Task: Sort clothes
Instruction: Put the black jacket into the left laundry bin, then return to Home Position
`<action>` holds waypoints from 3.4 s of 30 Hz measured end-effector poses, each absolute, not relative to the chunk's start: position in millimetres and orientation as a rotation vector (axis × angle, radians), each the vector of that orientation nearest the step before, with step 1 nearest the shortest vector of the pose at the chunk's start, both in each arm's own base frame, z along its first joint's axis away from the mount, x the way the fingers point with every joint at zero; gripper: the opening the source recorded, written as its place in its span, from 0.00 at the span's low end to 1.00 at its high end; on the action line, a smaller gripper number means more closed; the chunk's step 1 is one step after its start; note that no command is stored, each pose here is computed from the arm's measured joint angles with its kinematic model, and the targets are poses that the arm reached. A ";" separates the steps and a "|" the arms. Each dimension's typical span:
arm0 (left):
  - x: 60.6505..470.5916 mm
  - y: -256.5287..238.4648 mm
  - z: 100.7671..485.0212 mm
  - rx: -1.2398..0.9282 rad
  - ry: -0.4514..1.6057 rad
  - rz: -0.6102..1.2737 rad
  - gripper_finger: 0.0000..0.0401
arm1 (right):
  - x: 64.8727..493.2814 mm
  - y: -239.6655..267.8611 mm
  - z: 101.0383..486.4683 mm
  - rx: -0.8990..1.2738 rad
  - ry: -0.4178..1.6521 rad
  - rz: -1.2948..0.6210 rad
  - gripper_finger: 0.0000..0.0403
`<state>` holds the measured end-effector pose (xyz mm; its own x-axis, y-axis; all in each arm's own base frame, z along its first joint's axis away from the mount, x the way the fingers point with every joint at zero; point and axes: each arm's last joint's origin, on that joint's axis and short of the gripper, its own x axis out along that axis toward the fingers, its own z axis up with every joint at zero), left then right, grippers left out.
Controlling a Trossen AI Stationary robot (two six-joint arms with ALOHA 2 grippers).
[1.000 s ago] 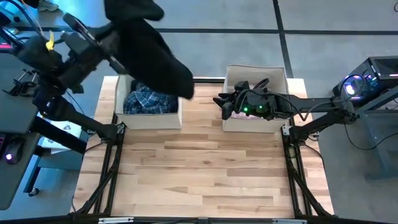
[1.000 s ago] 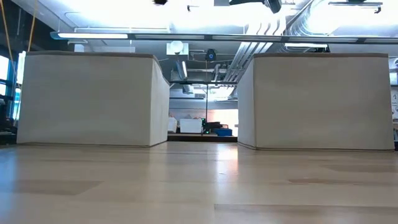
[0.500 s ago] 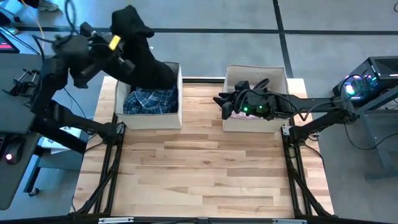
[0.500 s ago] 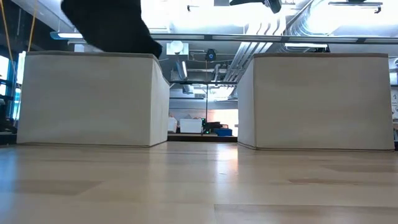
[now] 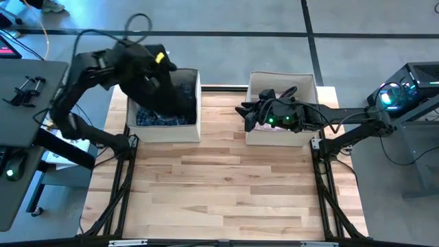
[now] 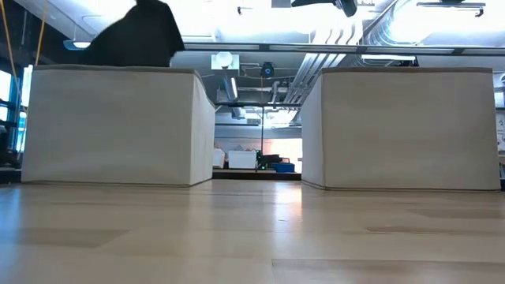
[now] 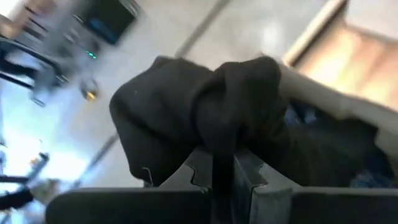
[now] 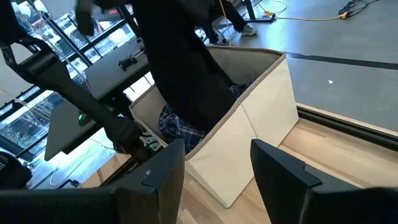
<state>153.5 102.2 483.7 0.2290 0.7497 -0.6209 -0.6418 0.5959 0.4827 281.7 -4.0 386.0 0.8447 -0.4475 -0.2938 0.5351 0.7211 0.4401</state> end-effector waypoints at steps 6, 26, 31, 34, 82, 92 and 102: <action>178.9 120.3 440.9 0.036 1.135 0.835 0.02 | 281.7 1.2 386.1 0.536 0.176 -0.528 0.43; 213.3 132.0 220.3 -0.301 1.184 0.498 0.02 | 279.9 19.4 382.7 0.524 0.226 -0.477 0.43; 211.9 133.9 223.2 -0.302 1.172 0.506 0.04 | 279.9 19.4 382.7 0.542 0.222 -0.480 0.43; 211.8 134.9 237.5 -0.286 1.139 0.513 0.08 | 279.9 19.4 382.7 0.541 0.222 -0.480 0.43; 128.2 107.6 293.7 -0.523 1.018 0.916 0.25 | 278.9 16.6 383.2 0.500 0.192 -0.564 0.43; 160.8 170.7 217.5 -0.660 1.336 0.888 0.25 | 278.9 16.6 383.2 0.523 0.185 -0.567 0.43; 180.6 191.2 159.0 -0.627 1.599 0.744 0.25 | 279.1 17.1 383.1 0.527 0.189 -0.556 0.43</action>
